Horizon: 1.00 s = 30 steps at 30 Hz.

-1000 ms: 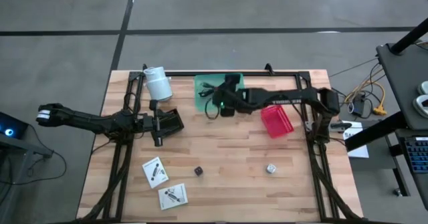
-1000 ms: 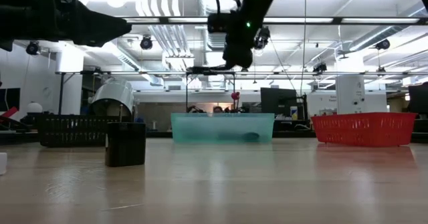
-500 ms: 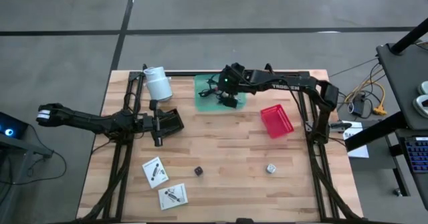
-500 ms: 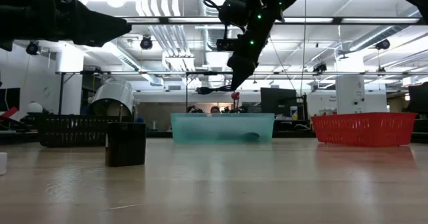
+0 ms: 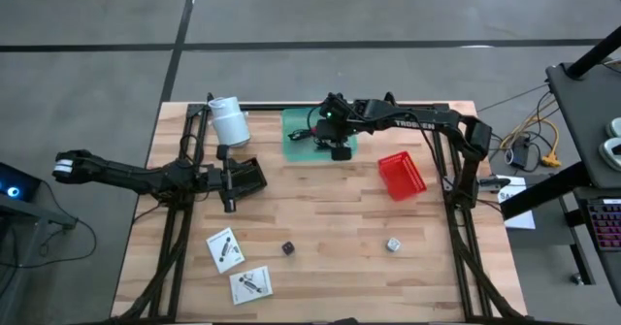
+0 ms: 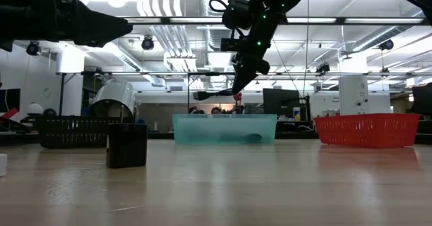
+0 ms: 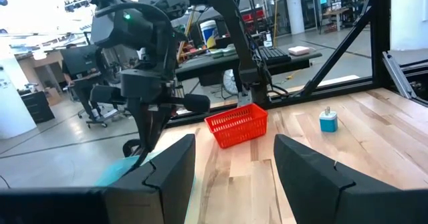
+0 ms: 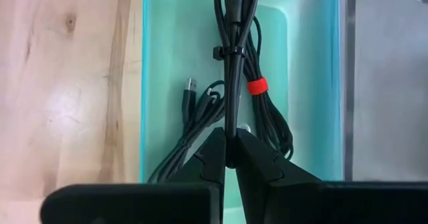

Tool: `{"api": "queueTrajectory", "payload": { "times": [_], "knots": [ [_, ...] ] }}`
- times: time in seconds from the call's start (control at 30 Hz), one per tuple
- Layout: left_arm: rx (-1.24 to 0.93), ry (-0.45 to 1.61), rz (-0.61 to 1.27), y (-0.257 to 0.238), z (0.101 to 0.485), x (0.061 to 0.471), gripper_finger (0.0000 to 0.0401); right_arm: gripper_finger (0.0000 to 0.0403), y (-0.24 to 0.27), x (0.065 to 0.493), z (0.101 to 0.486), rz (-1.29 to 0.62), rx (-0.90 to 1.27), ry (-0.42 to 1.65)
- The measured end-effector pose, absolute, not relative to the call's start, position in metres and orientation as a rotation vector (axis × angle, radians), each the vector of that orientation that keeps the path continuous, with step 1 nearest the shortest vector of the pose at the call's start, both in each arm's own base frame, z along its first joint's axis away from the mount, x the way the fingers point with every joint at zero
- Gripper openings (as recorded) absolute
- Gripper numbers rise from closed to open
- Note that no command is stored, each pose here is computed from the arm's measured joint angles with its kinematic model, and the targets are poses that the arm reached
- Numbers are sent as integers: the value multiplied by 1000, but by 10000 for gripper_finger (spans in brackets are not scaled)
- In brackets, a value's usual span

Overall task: Pick and place items into bin
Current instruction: Put the black charger cable into the blue bin, then put the blue charger adapter into the orange bin

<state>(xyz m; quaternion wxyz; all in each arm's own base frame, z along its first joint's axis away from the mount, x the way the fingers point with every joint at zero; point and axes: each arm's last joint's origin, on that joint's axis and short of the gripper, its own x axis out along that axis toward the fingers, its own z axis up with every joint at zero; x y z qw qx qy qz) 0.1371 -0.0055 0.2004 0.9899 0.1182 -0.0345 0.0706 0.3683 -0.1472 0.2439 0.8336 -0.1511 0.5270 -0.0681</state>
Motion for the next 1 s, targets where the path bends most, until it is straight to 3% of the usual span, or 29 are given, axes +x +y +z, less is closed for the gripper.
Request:
{"api": "queueTrajectory", "payload": {
  "times": [0.33, 0.7, 1.0],
  "knots": [
    [237, -69, 141, -5, 200, 137, 187, 21, -148, 369, 244, -147, -328, 1105],
    [238, -69, 142, -5, 200, 137, 187, 93, -148, 369, 245, -158, -312, 1101],
    [237, -69, 142, -5, 200, 137, 187, 134, -137, 366, 248, -209, -166, 1143]
  ]
}}
